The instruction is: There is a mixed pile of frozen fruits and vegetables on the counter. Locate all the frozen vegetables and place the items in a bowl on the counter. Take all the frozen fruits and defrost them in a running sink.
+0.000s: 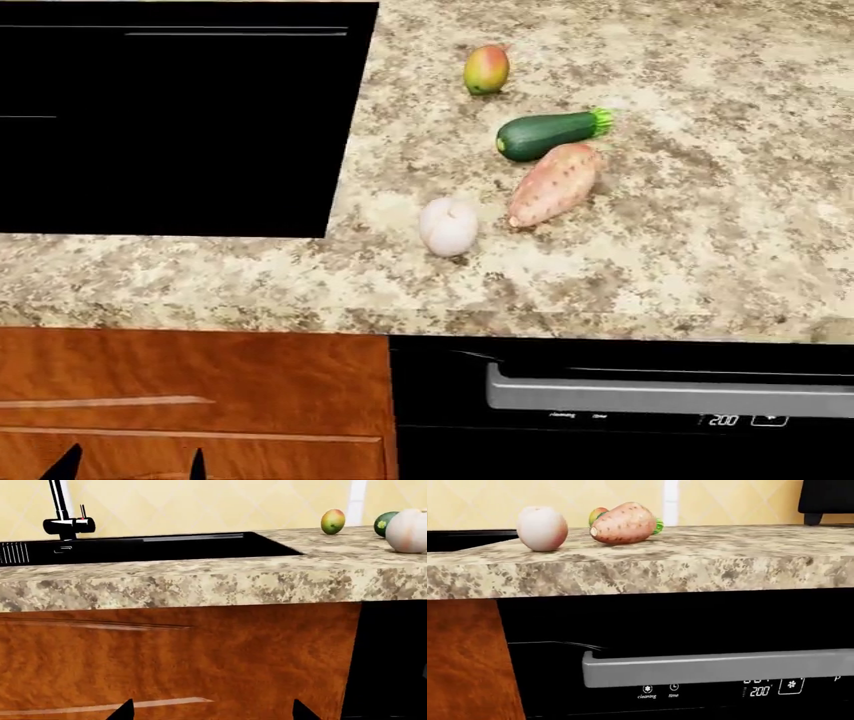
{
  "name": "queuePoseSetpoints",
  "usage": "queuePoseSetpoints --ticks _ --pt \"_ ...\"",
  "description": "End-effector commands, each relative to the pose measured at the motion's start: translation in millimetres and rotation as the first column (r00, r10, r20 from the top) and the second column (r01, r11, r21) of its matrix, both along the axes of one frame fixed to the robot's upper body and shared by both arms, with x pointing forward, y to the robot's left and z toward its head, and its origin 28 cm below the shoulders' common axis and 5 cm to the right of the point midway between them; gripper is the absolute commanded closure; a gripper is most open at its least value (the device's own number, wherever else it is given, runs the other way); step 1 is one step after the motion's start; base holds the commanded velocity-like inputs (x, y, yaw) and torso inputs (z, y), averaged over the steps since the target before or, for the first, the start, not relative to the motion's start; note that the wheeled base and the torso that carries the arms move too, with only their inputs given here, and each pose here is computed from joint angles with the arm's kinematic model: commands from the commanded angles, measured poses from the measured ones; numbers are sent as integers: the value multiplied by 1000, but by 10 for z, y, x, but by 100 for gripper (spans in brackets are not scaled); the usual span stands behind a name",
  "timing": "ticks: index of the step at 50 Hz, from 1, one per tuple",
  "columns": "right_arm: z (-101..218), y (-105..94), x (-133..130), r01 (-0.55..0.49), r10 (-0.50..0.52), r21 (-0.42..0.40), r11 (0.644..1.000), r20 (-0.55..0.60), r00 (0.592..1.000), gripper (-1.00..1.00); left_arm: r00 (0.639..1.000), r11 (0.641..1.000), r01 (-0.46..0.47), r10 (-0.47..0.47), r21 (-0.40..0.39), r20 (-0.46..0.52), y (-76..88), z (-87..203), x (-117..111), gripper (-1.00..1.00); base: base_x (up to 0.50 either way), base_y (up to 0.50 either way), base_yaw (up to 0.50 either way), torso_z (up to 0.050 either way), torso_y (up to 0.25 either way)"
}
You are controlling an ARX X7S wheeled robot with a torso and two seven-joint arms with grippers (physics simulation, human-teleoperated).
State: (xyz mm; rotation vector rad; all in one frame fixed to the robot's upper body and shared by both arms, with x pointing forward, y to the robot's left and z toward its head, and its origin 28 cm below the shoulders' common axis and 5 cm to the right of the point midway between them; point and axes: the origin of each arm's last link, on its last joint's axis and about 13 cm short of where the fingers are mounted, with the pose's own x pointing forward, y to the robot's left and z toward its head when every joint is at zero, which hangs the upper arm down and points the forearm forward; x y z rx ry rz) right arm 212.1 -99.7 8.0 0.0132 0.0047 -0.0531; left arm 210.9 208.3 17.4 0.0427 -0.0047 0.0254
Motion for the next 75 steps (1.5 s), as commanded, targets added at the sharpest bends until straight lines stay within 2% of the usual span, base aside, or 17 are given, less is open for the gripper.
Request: queuePoseSetpoints --ticks 1,25,31,46,75 --pt "-2 -6 5 11 -11 2 1000 0 1000 -100 1000 1000 -3 3 0 -4 1 2 1 -100 0 -277 0 0 0" --pt "-13 9 -3 -19 19 -28 999 6 1000 -100 1000 1000 -4 3 15 6 -11 5 -5 -100 148 -143 0 0 0" --pt "-6 13 -4 -24 24 -39 999 8 1000 -100 1000 1000 -10 10 -13 5 14 16 -12 -100 163 -12 0 0 0" --pt "-5 12 -6 -19 20 -71 997 5 1000 -100 999 999 31 -31 -20 22 1 22 -33 -100 4 0 0 0 0" --pt "-7 15 -7 -23 24 -84 996 7 1000 -100 998 999 49 -49 2 45 -5 20 -41 -100 0 0 0 50 0"
